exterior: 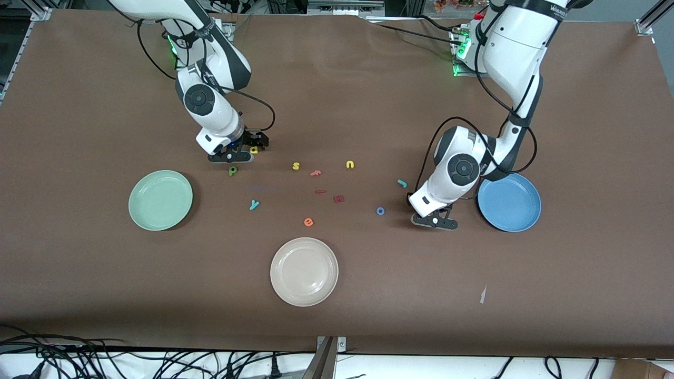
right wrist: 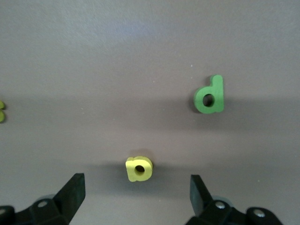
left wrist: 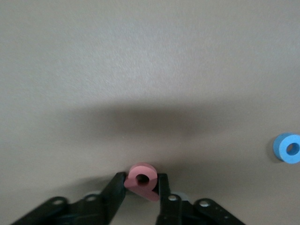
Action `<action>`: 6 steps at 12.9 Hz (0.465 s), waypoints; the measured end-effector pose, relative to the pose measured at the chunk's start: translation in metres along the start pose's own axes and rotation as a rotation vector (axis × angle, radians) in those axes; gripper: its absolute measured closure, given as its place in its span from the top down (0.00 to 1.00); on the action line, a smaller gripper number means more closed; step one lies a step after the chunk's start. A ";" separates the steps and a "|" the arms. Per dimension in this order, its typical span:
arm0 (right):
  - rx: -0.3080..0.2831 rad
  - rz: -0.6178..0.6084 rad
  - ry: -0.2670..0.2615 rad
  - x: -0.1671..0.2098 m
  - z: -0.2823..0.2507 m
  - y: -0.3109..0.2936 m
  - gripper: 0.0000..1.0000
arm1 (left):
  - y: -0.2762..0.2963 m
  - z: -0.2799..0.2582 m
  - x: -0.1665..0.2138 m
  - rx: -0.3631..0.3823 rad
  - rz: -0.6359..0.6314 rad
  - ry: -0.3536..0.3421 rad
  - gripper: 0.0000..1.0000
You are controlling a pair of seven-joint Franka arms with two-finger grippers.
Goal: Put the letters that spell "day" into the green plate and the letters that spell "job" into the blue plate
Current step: 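Grasp the pink p with the left gripper while the right gripper lowers, then drop the pink p on the blue plate while the right gripper grasps yellow letter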
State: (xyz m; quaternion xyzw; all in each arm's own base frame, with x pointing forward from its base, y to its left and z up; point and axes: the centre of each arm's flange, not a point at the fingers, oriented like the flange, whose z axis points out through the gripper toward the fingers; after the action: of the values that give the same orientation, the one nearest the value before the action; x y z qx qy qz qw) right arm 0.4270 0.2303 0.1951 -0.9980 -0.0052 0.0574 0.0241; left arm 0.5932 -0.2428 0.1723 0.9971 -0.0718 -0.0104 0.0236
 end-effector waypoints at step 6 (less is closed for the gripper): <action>0.000 0.001 -0.017 -0.001 0.015 0.001 0.81 | -0.018 -0.016 0.006 0.016 -0.025 -0.012 0.32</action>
State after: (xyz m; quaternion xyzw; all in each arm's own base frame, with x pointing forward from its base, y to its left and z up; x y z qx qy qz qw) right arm 0.4241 0.2299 0.1806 -0.9975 -0.0049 0.0658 0.0241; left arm 0.6022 -0.2254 0.1873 0.9980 -0.0594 -0.0162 0.0151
